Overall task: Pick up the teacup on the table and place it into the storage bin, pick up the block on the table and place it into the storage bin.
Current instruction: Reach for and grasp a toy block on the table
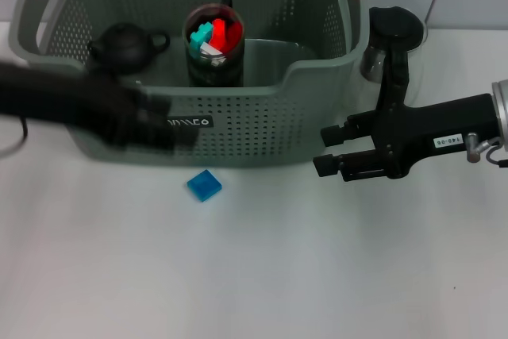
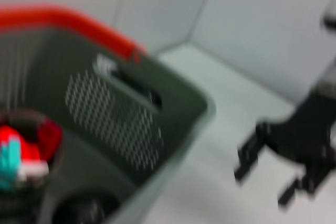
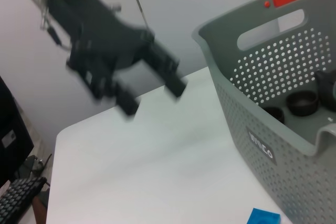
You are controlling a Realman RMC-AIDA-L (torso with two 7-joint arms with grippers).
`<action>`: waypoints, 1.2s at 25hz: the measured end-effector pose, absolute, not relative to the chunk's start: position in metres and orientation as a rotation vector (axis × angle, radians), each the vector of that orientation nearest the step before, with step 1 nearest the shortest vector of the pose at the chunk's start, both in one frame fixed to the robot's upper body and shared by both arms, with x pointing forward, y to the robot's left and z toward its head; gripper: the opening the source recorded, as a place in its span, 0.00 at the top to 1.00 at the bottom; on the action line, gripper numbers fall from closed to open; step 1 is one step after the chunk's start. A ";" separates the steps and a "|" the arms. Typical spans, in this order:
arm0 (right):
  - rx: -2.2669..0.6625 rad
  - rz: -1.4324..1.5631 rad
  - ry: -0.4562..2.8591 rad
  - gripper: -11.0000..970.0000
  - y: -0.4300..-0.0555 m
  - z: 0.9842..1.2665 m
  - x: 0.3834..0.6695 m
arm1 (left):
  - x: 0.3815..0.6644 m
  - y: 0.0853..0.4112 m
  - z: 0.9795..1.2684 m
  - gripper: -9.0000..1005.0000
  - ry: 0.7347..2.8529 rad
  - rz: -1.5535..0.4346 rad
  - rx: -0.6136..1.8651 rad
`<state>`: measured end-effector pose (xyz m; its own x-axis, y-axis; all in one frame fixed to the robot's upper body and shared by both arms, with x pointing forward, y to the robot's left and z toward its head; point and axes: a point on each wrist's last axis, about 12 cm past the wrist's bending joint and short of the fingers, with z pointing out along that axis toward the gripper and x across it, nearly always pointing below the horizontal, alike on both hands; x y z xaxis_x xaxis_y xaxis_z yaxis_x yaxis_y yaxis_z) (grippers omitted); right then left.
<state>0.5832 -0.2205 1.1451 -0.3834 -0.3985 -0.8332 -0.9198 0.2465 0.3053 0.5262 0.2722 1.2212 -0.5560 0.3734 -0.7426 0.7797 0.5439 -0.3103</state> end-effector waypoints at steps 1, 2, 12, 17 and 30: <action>-1.202 1.083 1.903 0.37 -0.220 1.145 0.583 | 0.523 0.271 1.216 0.30 2.179 -0.845 0.957; -1.204 1.084 1.903 0.37 -0.219 1.145 0.583 | 0.521 0.268 1.210 0.30 2.191 -0.840 0.995; -1.195 1.087 1.907 0.37 -0.221 1.143 0.582 | 0.528 0.227 1.165 0.30 2.269 -0.654 1.206; -1.191 1.088 1.911 0.37 -0.222 1.143 0.581 | 0.539 0.213 1.150 0.30 2.310 -0.539 1.212; -1.193 1.087 1.910 0.37 -0.221 1.144 0.582 | 0.558 0.190 1.129 0.31 2.417 -0.337 1.152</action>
